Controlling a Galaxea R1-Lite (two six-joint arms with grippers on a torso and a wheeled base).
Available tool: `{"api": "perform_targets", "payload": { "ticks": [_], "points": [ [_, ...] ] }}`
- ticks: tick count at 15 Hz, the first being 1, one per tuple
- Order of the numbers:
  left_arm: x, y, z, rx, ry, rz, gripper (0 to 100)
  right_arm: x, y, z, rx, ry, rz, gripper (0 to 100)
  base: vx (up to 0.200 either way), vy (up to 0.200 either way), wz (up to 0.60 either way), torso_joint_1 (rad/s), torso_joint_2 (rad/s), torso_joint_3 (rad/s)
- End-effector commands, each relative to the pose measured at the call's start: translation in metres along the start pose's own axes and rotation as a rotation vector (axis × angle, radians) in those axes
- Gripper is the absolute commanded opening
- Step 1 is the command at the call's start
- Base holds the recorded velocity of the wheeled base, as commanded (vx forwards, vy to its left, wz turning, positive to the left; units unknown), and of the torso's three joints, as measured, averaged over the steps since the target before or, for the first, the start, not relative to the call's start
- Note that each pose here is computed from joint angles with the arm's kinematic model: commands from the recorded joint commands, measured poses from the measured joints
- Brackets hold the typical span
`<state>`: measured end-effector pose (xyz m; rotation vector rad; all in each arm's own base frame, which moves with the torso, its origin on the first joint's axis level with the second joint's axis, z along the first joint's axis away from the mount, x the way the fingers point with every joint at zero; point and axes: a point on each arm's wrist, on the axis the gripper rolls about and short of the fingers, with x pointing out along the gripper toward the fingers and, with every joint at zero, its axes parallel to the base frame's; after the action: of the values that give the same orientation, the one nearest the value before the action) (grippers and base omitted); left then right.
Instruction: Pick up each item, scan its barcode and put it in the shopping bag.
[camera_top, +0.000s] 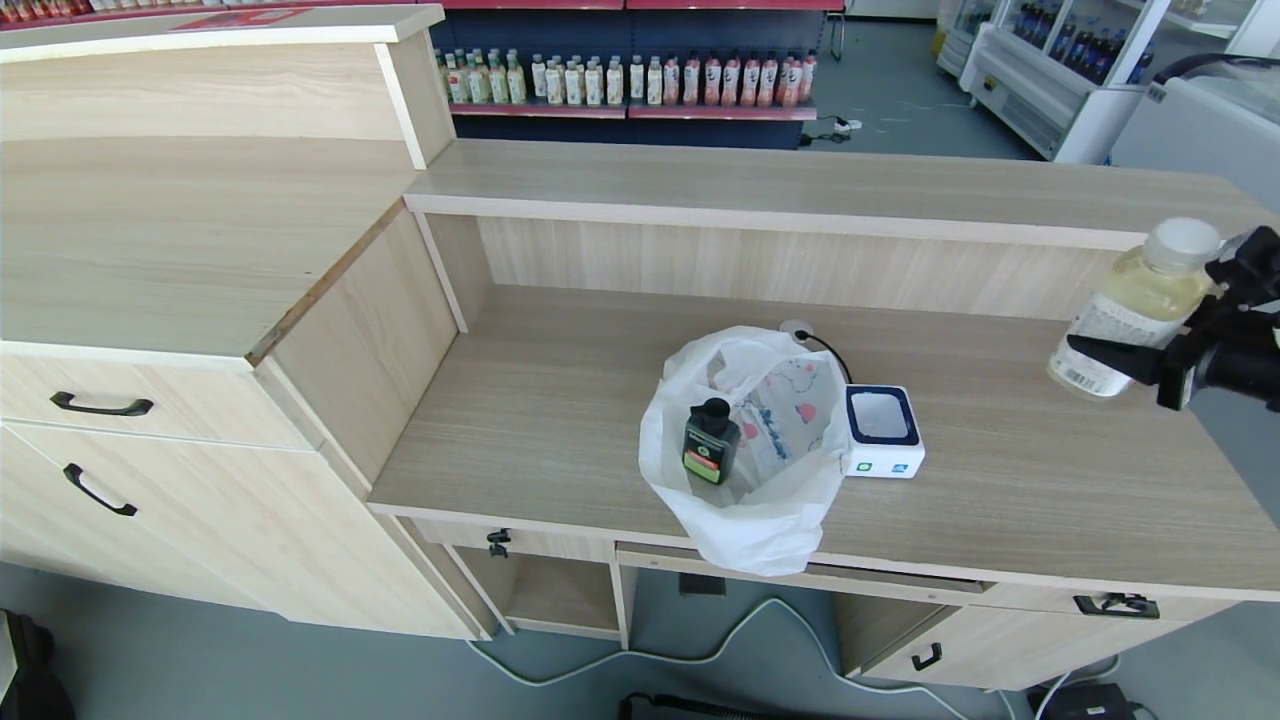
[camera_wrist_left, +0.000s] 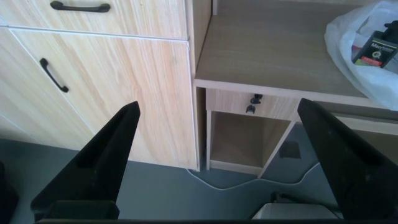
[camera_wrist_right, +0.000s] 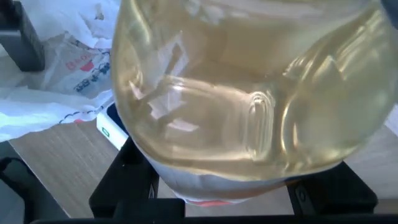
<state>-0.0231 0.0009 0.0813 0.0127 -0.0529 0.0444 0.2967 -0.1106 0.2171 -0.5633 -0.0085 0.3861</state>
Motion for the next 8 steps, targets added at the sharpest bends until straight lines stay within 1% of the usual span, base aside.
{"api": "perform_targets", "payload": {
  "ticks": [1, 2, 3, 6, 7, 8],
  "points": [
    [0.0, 0.0, 0.0, 0.0, 0.0, 0.0, 100, -0.0359, -0.0006, 0.0236, 0.007, 0.093, -0.168, 0, 0.0, 0.0, 0.0, 0.0, 0.0, 0.0],
    [0.0, 0.0, 0.0, 0.0, 0.0, 0.0, 100, -0.0367, -0.002, 0.0221, 0.021, 0.161, -0.242, 0, 0.0, 0.0, 0.0, 0.0, 0.0, 0.0],
    [0.0, 0.0, 0.0, 0.0, 0.0, 0.0, 100, -0.0355, -0.001, 0.0207, 0.053, 0.189, -0.275, 0, 0.0, 0.0, 0.0, 0.0, 0.0, 0.0],
    [0.0, 0.0, 0.0, 0.0, 0.0, 0.0, 100, -0.0338, 0.0002, 0.0221, 0.136, 0.197, -0.318, 0, 0.0, 0.0, 0.0, 0.0, 0.0, 0.0],
    [0.0, 0.0, 0.0, 0.0, 0.0, 0.0, 100, -0.0338, -0.0001, 0.0224, 0.142, 0.194, -0.319, 0, 0.0, 0.0, 0.0, 0.0, 0.0, 0.0],
    [0.0, 0.0, 0.0, 0.0, 0.0, 0.0, 100, -0.0323, -0.0032, 0.0239, 0.128, 0.173, -0.333, 0, 0.0, 0.0, 0.0, 0.0, 0.0, 0.0]
  ]
}}
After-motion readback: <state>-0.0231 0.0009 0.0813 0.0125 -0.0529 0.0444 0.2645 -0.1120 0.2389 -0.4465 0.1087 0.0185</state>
